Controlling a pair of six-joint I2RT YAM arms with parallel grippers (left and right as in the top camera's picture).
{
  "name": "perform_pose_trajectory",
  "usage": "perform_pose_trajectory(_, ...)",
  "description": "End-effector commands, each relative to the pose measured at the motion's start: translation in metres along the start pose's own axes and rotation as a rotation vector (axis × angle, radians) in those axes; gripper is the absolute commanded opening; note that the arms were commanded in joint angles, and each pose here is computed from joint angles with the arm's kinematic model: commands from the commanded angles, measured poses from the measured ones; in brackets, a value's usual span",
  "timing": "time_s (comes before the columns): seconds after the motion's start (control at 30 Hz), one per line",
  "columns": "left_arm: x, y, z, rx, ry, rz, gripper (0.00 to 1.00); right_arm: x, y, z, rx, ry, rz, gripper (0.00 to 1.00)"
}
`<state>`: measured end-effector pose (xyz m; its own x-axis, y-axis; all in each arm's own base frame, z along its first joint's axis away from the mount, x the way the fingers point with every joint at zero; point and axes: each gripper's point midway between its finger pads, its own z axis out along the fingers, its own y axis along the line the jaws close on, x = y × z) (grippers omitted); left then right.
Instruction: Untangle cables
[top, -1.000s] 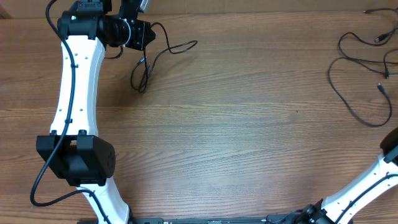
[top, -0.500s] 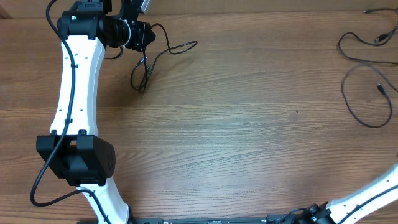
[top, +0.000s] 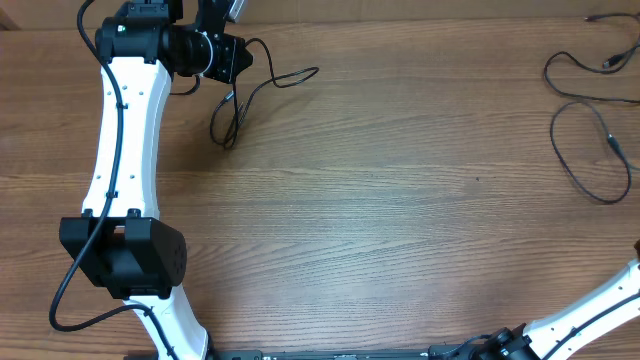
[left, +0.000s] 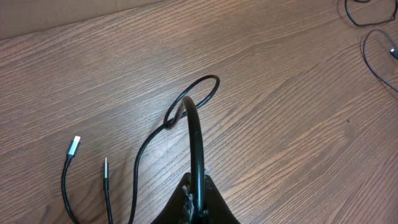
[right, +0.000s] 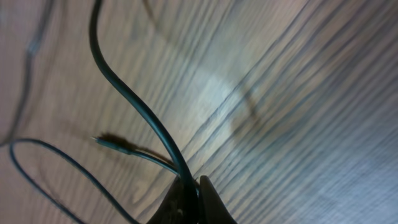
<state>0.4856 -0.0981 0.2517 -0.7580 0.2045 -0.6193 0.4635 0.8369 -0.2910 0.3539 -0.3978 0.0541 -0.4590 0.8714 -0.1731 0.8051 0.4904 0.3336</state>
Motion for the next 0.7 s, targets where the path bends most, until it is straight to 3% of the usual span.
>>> perform_pose_trajectory(0.0, -0.004, -0.005, -0.005, 0.000, -0.012, 0.032, 0.04, 0.007, -0.014, 0.008, 0.040, 0.015, 0.008, 0.04)
perform_pose_trajectory(0.13, -0.005, -0.005, -0.005, -0.001, -0.016, 0.034, 0.04, 0.010, -0.016, 0.012, 0.040, 0.022, 0.011, 0.05)
perform_pose_trajectory(0.2, -0.005, -0.005, -0.005, -0.001, -0.016, 0.035, 0.04, 0.010, -0.016, 0.012, 0.040, 0.022, 0.011, 0.15)
perform_pose_trajectory(0.23, -0.005, -0.005, -0.005, -0.001, -0.016, 0.035, 0.04, 0.010, -0.016, 0.012, 0.041, 0.022, 0.010, 0.32)
perform_pose_trajectory(0.3, -0.005, -0.005, -0.005, -0.001, -0.016, 0.035, 0.04, 0.010, -0.016, 0.012, 0.041, 0.024, 0.011, 0.84)
perform_pose_trajectory(0.33, -0.005, -0.005, -0.005, -0.001, -0.016, 0.035, 0.04, 0.010, -0.016, 0.012, 0.040, 0.024, 0.012, 1.00)
perform_pose_trajectory(0.43, -0.005, -0.005, -0.005, -0.001, -0.016, 0.035, 0.04, 0.011, -0.013, 0.012, 0.020, 0.030, -0.003, 1.00)
perform_pose_trajectory(0.53, -0.007, -0.005, -0.004, -0.003, -0.023, 0.038, 0.04, 0.009, 0.020, -0.003, -0.126, 0.016, -0.111, 1.00)
perform_pose_trajectory(0.67, -0.016, -0.007, -0.005, 0.014, -0.059, 0.031, 0.04, 0.006, 0.086, -0.054, -0.270, -0.069, -0.362, 0.96)
